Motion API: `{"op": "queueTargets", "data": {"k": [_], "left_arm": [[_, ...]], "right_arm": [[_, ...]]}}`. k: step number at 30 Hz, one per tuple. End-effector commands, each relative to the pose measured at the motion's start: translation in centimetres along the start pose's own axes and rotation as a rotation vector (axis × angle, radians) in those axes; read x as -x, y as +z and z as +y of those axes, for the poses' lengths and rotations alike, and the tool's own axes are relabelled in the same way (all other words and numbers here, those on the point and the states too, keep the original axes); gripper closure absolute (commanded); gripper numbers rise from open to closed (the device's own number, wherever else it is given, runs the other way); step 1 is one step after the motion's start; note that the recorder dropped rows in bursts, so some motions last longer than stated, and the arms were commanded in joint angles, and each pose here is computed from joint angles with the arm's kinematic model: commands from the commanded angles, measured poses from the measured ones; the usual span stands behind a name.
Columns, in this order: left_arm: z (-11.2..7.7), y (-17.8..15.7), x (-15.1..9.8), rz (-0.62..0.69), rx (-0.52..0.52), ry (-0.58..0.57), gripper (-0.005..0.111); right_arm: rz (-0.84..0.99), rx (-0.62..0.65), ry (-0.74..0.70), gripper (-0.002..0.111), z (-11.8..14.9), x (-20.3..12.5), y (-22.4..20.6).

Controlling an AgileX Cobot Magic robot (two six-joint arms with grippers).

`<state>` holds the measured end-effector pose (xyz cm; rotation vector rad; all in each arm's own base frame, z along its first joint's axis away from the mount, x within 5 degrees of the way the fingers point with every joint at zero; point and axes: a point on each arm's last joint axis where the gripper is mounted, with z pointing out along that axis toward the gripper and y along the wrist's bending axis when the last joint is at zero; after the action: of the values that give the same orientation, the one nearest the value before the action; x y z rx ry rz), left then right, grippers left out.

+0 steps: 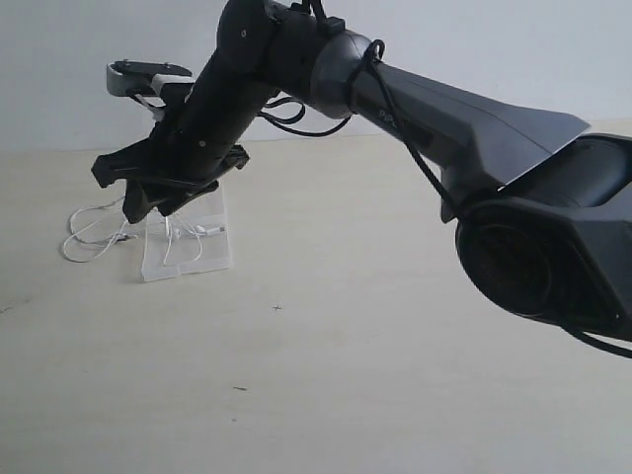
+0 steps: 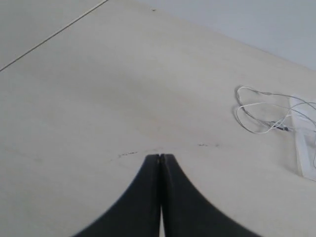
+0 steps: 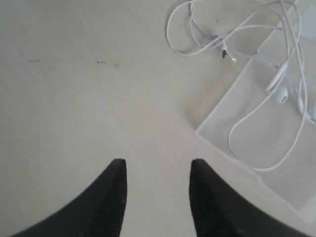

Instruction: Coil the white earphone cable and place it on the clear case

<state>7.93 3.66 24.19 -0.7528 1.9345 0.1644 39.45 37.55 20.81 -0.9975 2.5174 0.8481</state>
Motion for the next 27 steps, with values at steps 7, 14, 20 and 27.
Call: {"op": "queueTargets", "data": {"k": [7, 14, 20, 27], "left_arm": [[-3.7, -0.1, 1.0, -0.125, -0.346, 0.168, 0.107], [-9.8, 6.9, 4.2, -0.036, -0.131, 0.328, 0.107], [-11.2, 13.8, 5.8, 0.115, -0.295, 0.209, 0.107], [-12.5, 19.3, 5.0, 0.213, -0.307, 0.26, 0.107]], "right_arm": [[-0.023, -0.042, 0.064, 0.067, 0.9, -0.3, 2.6], [0.126, -0.343, -0.091, 0.108, -0.9, -0.8, -2.4], [0.207, -0.462, -0.029, 0.108, -3.3, -4.1, -10.8], [0.099, -0.461, 0.105, 0.108, -3.9, -9.8, -19.7]]}}
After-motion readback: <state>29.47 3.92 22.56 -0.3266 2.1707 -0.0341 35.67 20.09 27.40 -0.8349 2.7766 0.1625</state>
